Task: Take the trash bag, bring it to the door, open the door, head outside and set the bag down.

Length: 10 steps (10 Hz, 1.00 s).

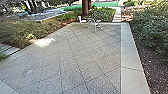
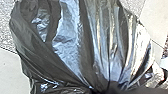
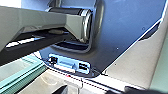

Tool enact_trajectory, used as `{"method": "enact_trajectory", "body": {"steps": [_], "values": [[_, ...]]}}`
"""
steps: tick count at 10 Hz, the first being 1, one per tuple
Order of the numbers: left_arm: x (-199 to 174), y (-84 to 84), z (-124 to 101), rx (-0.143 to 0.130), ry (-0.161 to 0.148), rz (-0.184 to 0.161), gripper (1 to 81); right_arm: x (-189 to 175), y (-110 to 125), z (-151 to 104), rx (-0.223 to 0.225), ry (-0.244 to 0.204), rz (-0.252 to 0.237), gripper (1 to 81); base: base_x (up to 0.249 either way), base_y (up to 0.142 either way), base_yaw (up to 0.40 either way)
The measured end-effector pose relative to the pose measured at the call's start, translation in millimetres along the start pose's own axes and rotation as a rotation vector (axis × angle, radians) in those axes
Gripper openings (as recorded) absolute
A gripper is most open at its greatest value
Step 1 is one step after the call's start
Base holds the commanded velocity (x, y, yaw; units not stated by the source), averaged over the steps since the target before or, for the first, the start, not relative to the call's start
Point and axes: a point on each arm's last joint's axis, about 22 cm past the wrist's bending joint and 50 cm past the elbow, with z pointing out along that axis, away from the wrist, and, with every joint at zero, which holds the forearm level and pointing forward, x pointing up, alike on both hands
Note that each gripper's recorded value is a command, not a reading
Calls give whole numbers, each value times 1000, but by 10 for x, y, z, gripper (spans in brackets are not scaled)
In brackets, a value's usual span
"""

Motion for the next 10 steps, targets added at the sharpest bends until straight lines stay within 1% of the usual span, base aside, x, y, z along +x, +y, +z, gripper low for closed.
{"method": "enact_trajectory", "body": {"steps": [2, 3, 5, 7, 8, 9, 10], "values": [[344, 129, -69, -7, 2, 8, 10, -6, -3, 1, 0, -1, 1, 811, 0, 0, 0], [587, 204, -150, -12, 12, 19, 10, -15, -24, 6, 3, -2, 3, 811, 0, 0, 0], [1063, 294, -347, -13, 50, 40, 10, -15, -50, 11, 6, -2, 5, 811, 0, 0, 0], [1434, 406, -541, -21, 65, 60, 10, -17, -54, 12, 7, -3, 5, 811, 0, 0, 0], [1586, 467, -628, -26, 70, 68, 10, -21, -53, 12, 7, -4, 4, 811, 0, 0, 0], [1765, 499, -763, -25, 70, 74, 10, -16, -50, 11, 7, -3, 4, 811, 0, 0, 0], [1924, 473, -907, -17, 72, 69, 811, -20, -53, 11, 7, -4, 4, 811, 0, 0, 0]]}}
